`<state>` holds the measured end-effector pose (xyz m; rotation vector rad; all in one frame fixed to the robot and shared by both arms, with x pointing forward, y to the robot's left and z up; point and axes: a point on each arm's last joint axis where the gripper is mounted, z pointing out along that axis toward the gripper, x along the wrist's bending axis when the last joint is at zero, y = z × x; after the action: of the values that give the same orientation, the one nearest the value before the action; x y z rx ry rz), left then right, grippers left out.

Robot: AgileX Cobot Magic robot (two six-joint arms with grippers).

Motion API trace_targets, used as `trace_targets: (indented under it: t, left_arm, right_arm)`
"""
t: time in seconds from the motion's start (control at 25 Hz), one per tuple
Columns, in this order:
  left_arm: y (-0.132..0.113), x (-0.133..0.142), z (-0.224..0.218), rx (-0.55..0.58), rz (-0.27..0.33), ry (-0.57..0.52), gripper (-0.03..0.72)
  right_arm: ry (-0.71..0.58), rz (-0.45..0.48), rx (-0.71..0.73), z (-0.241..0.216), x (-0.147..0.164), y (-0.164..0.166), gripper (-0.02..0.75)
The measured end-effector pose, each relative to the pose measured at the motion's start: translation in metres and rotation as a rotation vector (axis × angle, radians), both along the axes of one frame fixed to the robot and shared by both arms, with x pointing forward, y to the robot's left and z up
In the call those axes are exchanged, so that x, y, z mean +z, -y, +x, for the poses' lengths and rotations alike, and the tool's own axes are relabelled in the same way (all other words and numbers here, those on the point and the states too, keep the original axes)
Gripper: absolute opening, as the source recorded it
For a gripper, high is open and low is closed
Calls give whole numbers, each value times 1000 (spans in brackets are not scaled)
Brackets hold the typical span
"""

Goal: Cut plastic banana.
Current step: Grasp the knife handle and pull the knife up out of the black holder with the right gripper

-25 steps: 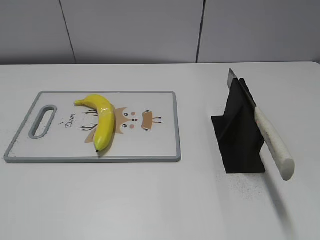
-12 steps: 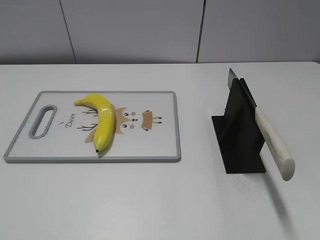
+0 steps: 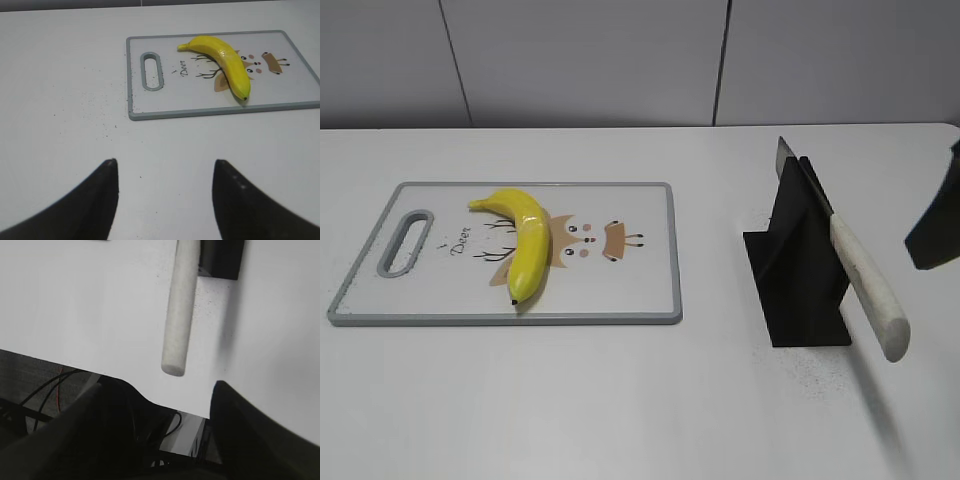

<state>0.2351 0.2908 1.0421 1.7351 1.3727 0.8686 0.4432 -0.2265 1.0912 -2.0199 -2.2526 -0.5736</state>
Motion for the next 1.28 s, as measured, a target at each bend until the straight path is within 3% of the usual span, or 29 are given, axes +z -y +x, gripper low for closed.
trace_targets:
  t: [0.12,0.36,1.04,1.16,1.28]
  left_arm:
    - [0,0,0,0,0,0,589]
    - [0,0,0,0,0,0,589]
    - [0,0,0,0,0,0,589]
    - [0,0,0,0,0,0,589]
    - [0,0,0,0,0,0,589]
  right_arm:
    - [-34,-19,38,12,-6,-16,497]
    - [-109,-201,53,25,-34,-35,497]
    - [-228,-268,20,60,-96,-50,473]
    - [-238,-271,18,61,-100,-50,432]
    - [-249,-275,10,61,-101,-50,244]
